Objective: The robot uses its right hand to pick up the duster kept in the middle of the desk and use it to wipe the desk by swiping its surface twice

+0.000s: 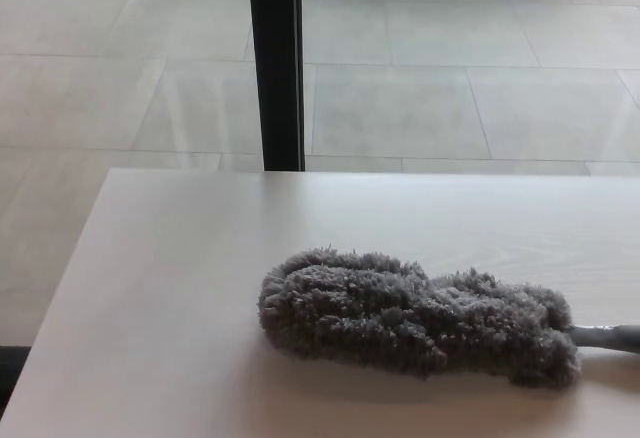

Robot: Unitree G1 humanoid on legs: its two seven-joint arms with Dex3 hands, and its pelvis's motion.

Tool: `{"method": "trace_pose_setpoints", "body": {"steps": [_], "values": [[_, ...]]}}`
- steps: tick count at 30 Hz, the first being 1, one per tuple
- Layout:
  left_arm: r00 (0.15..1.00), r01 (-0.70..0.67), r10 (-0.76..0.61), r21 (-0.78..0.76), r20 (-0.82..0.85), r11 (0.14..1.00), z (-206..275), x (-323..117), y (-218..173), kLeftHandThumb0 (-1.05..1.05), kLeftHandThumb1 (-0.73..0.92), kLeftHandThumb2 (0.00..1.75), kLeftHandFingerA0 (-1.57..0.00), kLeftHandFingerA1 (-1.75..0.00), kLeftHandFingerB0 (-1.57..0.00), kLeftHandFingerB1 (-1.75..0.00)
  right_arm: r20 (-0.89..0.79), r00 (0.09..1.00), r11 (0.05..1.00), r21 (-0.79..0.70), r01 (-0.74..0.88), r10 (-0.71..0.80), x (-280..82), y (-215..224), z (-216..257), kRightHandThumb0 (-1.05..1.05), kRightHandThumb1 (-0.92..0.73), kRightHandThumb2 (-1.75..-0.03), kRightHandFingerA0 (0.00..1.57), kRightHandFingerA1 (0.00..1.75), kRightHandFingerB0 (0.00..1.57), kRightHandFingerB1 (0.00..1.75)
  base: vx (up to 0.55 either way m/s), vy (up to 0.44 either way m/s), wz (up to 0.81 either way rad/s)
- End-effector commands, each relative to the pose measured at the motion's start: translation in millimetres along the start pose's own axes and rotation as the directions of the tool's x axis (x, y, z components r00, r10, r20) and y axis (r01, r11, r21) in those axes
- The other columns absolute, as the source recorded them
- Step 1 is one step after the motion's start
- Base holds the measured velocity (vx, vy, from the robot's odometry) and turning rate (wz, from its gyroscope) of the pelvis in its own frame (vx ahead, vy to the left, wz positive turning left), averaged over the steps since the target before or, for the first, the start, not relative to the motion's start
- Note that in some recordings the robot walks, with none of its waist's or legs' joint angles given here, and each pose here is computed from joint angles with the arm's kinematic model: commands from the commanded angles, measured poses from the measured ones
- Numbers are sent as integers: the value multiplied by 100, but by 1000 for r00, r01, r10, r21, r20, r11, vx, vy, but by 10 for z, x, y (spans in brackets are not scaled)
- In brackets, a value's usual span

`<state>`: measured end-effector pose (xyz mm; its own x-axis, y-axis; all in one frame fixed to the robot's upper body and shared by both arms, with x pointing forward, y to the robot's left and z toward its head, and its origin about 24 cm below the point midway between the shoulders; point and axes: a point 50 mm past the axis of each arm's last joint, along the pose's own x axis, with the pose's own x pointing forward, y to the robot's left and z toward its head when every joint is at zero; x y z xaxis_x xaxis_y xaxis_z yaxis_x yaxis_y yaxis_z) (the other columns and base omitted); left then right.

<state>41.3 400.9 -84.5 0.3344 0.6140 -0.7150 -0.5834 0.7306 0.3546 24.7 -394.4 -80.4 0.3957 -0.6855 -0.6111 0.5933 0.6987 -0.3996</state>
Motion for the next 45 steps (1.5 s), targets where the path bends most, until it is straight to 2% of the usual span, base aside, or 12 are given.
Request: {"method": "trace_pose_setpoints", "body": {"steps": [1,3,4,5,7,10,19,25,27,39,40,45], "values": [[998,3,8,-178,61,984,103,0,134,-83,-13,122,-59,-175,-55,-163,240,957,917,394,58,-164,77,-381,583,-101,-68,-106,2,35,0,18,0,0,0],[998,6,6,-182,68,983,118,3,134,-105,-2,125,-64,-167,-65,-158,261,950,908,416,50,-172,101,-409,699,-101,-66,-110,0,24,0,20,0,0,0],[998,-1,11,-170,59,985,120,6,135,-66,-29,100,-76,-160,-70,-145,299,938,899,437,25,-172,102,-425,796,-98,-82,-65,0,0,0,0,0,0,0],[998,9,4,-184,70,983,124,5,128,-83,-9,121,-69,-171,-79,-158,341,924,897,442,7,-175,97,-455,943,-105,-71,-112,0,28,0,23,0,0,0],[998,7,3,-176,57,984,123,11,118,-105,-10,119,-79,-171,-81,-159,439,883,916,399,-28,-164,58,-477,1298,-94,-79,-83,0,0,0,0,0,0,0],[998,35,-21,-227,66,973,120,14,86,-105,-9,115,-78,-163,-92,-144,659,748,945,289,-151,-82,-182,-386,2138,-105,-76,-116,0,24,0,21,0,0,0],[999,19,-9,-197,53,980,160,28,91,-105,-1,116,-88,-162,-90,-149,929,328,976,-117,-185,173,-957,423,3372,-95,-66,-112,0,17,0,9,0,0,0],[997,40,-27,-175,76,984,162,22,73,-96,3,120,-61,-175,-77,-159,881,168,896,-441,-46,442,-1249,1235,3375,-82,-55,-101,0,22,4,24,0,0,0],[997,37,-25,-178,70,983,143,22,63,-70,-20,96,-82,-157,-68,-136,829,150,839,-544,-1,538,-1280,1500,3314,-86,-55,-101,1,22,4,20,0,0,0],[998,34,-24,-164,66,986,137,21,64,-104,3,119,-59,-175,-71,-158,532,143,532,-845,42,834,-1237,2305,2831,-83,-54,-99,1,45,2,29,0,0,0],[998,32,-22,-162,65,986,134,21,59,-99,-1,114,-62,-172,-72,-153,515,142,515,-856,40,845,-1236,2338,2794,-86,-70,-62,17,43,10,27,0,0,0],[996,37,-22,-164,90,986,148,21,31,-102,0,112,-68,-173,-84,-153,427,175,429,-903,26,887,-1157,2489,2544,-94,-59,-95,26,56,7,30,0,0,0]]}}
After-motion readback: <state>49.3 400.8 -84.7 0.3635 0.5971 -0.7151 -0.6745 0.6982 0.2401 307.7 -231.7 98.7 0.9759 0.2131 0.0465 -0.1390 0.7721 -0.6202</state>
